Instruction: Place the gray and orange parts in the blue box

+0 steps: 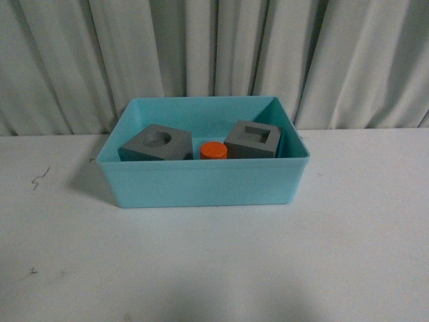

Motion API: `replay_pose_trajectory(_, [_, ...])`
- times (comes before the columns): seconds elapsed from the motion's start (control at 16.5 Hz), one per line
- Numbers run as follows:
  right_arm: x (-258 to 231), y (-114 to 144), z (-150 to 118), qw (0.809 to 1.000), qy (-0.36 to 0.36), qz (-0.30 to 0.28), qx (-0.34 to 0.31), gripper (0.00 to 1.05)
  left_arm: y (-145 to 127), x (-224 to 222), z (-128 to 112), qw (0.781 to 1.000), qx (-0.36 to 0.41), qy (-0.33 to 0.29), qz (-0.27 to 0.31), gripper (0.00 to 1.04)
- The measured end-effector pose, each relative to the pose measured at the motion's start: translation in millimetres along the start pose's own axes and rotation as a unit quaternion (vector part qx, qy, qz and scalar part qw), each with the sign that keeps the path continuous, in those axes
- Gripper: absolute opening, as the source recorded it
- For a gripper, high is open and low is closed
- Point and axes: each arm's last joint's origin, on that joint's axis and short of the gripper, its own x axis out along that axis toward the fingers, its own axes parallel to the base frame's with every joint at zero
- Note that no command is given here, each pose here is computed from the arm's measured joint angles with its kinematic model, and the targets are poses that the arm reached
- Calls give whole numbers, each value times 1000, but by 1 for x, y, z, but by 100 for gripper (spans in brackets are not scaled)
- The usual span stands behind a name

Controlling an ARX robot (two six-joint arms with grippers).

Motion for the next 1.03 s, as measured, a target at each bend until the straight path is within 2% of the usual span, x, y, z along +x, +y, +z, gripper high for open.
replay_pose_trajectory(1.03, [0, 0, 0, 1000, 0, 0, 0, 98, 0, 0, 0, 1000, 0, 0, 0, 98])
